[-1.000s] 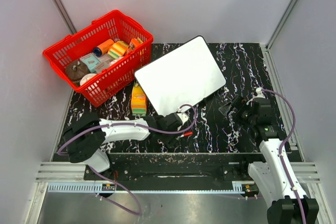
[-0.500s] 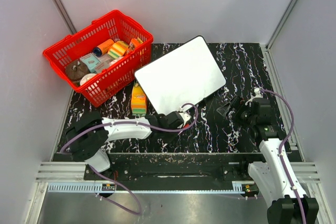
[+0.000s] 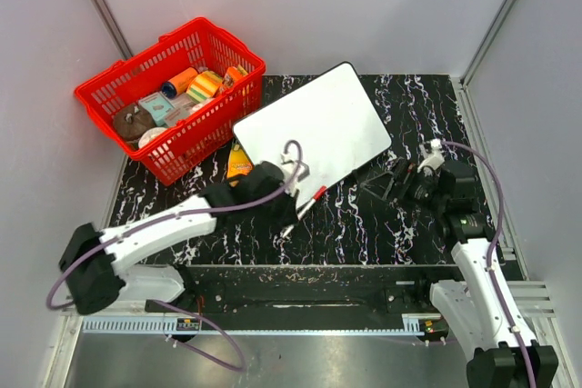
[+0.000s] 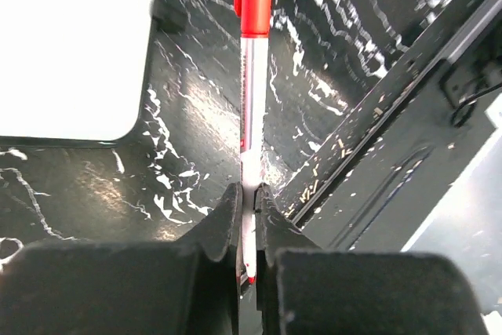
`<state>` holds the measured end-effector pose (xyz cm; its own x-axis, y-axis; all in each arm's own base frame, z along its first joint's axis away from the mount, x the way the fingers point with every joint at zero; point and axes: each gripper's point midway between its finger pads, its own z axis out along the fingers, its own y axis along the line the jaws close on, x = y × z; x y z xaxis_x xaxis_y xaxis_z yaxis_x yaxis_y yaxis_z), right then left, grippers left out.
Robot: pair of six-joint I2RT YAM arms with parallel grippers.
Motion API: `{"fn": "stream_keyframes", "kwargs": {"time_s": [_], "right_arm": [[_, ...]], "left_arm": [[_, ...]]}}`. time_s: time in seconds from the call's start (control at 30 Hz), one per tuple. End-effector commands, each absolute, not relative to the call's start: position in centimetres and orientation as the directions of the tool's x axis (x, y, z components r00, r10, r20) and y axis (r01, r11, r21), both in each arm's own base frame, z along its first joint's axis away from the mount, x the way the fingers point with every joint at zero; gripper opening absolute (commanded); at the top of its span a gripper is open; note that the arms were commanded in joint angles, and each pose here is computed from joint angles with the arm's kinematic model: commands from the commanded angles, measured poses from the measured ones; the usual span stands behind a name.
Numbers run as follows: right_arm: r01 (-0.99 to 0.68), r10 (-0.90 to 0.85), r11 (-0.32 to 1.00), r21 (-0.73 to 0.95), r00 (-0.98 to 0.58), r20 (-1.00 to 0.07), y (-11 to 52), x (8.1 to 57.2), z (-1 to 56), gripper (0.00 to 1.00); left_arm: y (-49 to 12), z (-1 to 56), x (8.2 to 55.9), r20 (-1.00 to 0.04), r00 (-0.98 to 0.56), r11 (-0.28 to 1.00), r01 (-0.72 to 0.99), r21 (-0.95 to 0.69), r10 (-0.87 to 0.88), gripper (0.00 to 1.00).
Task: Write a sentence on the whiteboard
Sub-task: Pass from the left arm to the right
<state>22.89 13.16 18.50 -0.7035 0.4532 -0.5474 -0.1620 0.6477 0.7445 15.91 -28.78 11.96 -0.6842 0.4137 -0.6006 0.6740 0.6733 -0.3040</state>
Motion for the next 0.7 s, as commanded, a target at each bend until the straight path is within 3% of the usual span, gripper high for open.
{"fn": "stream_keyframes", "kwargs": {"time_s": [0.0, 0.3, 0.47, 0.67], "right_arm": [[-0.473, 0.338, 0.483, 0.737, -0.675, -0.655, 17.9, 21.1, 25.4, 0.99], [-0.654, 0.184, 0.251, 0.714, -0.691, -0.699, 27.2, 17.4, 29.9, 0.87], [-0.631, 0.211, 0.195, 0.751, -0.721, -0.660, 29.1, 17.9, 30.3, 0.75], [-0.636, 0.210, 0.139, 0.759, -0.730, -0.650, 30.7, 17.5, 30.7, 0.68]], "left_arm": [[-28.7, 18.5, 15.8, -0.665, -0.688, 0.587, 0.677, -0.443, 0.291, 0.00], [-27.8, 24.9, 13.8, -0.722, -0.664, 0.428, 0.719, -0.547, 0.194, 0.00], [-27.6, 27.0, 13.2, -0.755, -0.640, 0.388, 0.738, -0.552, 0.143, 0.00], [-27.8, 28.2, 12.6, -0.765, -0.635, 0.340, 0.747, -0.571, 0.110, 0.00]]}}
